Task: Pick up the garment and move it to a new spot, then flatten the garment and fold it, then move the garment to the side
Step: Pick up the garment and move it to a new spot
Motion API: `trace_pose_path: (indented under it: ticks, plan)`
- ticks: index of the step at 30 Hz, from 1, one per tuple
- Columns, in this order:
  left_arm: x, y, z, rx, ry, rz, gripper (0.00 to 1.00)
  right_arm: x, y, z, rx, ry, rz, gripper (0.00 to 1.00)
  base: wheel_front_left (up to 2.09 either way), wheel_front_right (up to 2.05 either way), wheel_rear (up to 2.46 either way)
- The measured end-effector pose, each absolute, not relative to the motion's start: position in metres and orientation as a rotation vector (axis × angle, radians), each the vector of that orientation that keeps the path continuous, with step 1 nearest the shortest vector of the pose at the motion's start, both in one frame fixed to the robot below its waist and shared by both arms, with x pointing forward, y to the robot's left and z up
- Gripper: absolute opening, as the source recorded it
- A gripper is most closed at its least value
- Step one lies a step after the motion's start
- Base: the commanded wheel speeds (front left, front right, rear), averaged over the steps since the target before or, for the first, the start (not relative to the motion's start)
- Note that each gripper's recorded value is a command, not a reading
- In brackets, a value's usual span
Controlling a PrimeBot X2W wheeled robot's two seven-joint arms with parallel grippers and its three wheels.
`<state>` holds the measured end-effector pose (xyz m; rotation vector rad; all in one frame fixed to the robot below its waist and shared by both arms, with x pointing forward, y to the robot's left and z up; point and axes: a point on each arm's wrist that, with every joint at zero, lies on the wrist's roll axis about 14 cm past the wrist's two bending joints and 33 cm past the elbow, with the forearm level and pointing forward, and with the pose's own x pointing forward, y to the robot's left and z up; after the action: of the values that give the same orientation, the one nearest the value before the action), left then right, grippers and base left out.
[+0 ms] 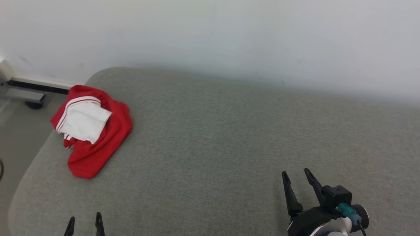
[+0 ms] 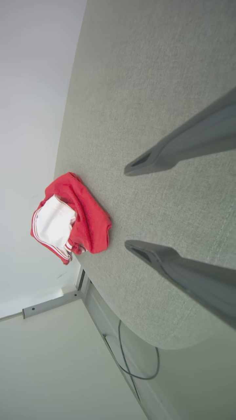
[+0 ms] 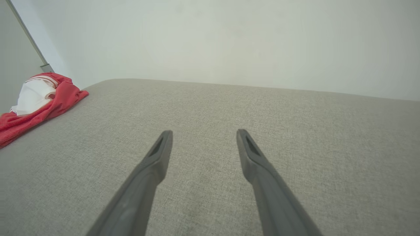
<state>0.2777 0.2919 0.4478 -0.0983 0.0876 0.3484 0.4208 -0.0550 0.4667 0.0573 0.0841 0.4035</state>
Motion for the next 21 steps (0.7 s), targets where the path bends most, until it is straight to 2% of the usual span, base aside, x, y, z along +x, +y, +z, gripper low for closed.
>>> trace_pose_path:
  ticks: [12,21]
  plan:
    - [0.217,0.339,0.449,-0.098,0.077,0.554,1.0,0.423,0.018,0.464,0.052,0.1,0.596,1.0,0.0,0.0,0.0]
    - [0.189,0.353,0.445,-0.109,0.083,0.64,1.0,0.419,0.043,0.464,0.051,0.104,0.662,1.0,0.0,0.0,0.0]
